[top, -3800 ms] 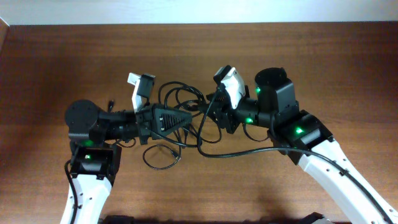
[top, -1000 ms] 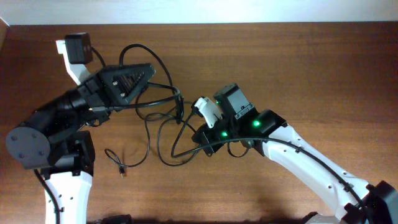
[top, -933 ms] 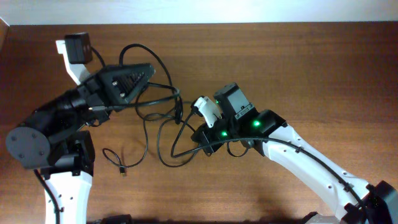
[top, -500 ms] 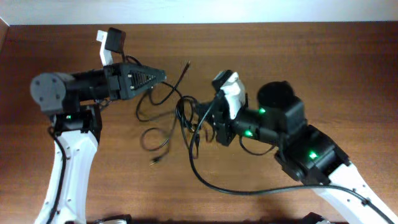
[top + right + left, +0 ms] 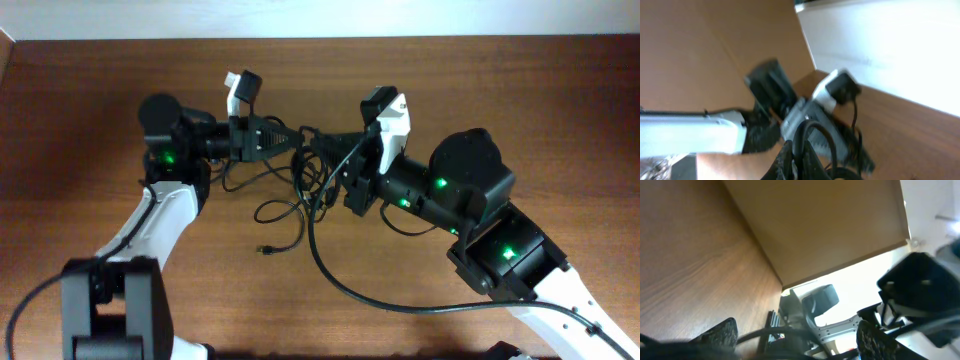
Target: Untangle cables
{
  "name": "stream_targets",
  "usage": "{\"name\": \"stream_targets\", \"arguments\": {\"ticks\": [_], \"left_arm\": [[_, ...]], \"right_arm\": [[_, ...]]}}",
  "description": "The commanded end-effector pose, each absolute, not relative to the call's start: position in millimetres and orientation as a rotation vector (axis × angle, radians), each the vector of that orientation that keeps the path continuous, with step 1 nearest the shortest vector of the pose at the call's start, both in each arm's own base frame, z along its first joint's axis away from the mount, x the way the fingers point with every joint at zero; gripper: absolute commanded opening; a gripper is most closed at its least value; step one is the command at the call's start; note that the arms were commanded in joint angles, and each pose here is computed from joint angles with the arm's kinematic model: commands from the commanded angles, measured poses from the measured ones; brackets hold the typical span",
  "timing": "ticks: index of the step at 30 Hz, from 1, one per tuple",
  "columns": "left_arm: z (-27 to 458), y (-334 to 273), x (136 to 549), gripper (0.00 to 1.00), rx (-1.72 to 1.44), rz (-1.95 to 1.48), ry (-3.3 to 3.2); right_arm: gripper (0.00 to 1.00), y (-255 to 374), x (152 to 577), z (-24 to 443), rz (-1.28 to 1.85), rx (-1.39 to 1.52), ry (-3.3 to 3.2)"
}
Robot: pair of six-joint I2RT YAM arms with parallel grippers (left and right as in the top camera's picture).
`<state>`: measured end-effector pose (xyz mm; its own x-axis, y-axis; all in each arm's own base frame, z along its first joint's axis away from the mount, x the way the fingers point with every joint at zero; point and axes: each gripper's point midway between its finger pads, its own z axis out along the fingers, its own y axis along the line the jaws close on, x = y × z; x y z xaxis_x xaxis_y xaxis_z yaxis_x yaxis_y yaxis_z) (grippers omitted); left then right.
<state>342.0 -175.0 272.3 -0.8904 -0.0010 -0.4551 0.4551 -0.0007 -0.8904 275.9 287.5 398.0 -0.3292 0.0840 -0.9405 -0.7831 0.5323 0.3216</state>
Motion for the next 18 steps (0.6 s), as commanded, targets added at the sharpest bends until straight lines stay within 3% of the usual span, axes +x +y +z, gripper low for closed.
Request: {"name": "stream_targets", "arguments": {"ticks": [1,4,6,7,8,11,18], "left_arm": [[261,-176,339,0.78,0.52,-1.946,1.938],[261,-184,335,0.75,0.557,-1.951,1.932],[261,-189,332,0.58,0.574,-1.961,1.933],[261,-190,332,0.43,0.577,-1.963,1.934],[261,-192,331,0.42,0.561,-1.981,1.95],[261,-196,328,0.56,0.552,-2.004,1.969],[261,-216,316,0.49,0.614,-2.043,1.979]], "right_arm": [[0.04,275,288,420,0.921,-0.494,1.626],[0.04,267,297,425,0.87,-0.433,1.611],[0.04,267,297,419,0.864,-0.436,1.635],[0.04,265,299,415,0.851,-0.429,1.654],[0.04,259,304,405,0.804,-0.397,1.696],[0.04,247,313,387,0.711,-0.341,1.772],[0.04,241,320,396,0.679,-0.293,1.736]]}}
